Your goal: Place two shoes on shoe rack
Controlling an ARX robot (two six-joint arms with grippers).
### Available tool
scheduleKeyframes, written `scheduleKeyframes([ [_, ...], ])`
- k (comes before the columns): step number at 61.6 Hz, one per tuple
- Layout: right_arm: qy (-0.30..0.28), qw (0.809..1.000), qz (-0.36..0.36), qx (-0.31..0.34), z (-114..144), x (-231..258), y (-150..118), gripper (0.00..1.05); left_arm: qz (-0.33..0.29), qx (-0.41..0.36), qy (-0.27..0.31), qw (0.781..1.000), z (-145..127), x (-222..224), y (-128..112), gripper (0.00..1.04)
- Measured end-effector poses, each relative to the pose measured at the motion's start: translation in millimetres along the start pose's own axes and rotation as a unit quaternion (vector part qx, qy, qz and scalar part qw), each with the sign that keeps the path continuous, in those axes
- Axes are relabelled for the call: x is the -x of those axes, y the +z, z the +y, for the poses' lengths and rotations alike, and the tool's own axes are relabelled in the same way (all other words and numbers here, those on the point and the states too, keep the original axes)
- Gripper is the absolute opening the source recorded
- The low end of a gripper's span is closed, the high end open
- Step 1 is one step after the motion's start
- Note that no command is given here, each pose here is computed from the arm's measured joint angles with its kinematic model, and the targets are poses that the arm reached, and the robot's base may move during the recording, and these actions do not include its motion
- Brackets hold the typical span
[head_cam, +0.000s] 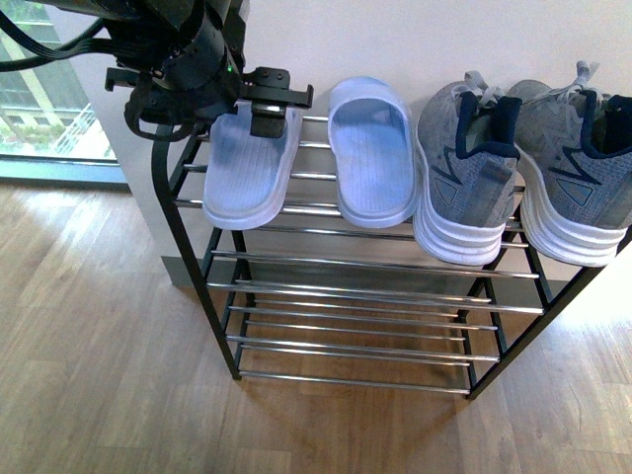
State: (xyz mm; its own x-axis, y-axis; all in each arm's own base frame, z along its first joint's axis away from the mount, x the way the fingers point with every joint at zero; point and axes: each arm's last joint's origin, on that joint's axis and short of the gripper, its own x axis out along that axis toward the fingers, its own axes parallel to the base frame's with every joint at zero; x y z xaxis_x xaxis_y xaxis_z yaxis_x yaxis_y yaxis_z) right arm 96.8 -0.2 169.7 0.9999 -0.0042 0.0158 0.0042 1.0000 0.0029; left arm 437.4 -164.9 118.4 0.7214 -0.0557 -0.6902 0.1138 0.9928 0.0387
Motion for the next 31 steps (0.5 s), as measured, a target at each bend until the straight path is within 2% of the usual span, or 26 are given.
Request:
scheduleKeyframes([
  [13, 0.0, 1.0, 0.0, 0.0, 0.0, 0.0, 0.0, 0.95, -0.049, 0.012, 0.002, 0.999, 2.0, 45.2, 5.9, 0.96],
  [23, 0.0, 1.0, 0.0, 0.0, 0.0, 0.0, 0.0, 0.95, -0.099, 0.031, 0.011, 0.995, 10.1, 87.7, 3.4, 0.95],
  [31, 0.0, 1.0, 0.0, 0.0, 0.0, 0.0, 0.0, 0.95, -0.138, 0.047, 0.012, 0.989, 21.0, 131.8, -16.7, 0.95],
])
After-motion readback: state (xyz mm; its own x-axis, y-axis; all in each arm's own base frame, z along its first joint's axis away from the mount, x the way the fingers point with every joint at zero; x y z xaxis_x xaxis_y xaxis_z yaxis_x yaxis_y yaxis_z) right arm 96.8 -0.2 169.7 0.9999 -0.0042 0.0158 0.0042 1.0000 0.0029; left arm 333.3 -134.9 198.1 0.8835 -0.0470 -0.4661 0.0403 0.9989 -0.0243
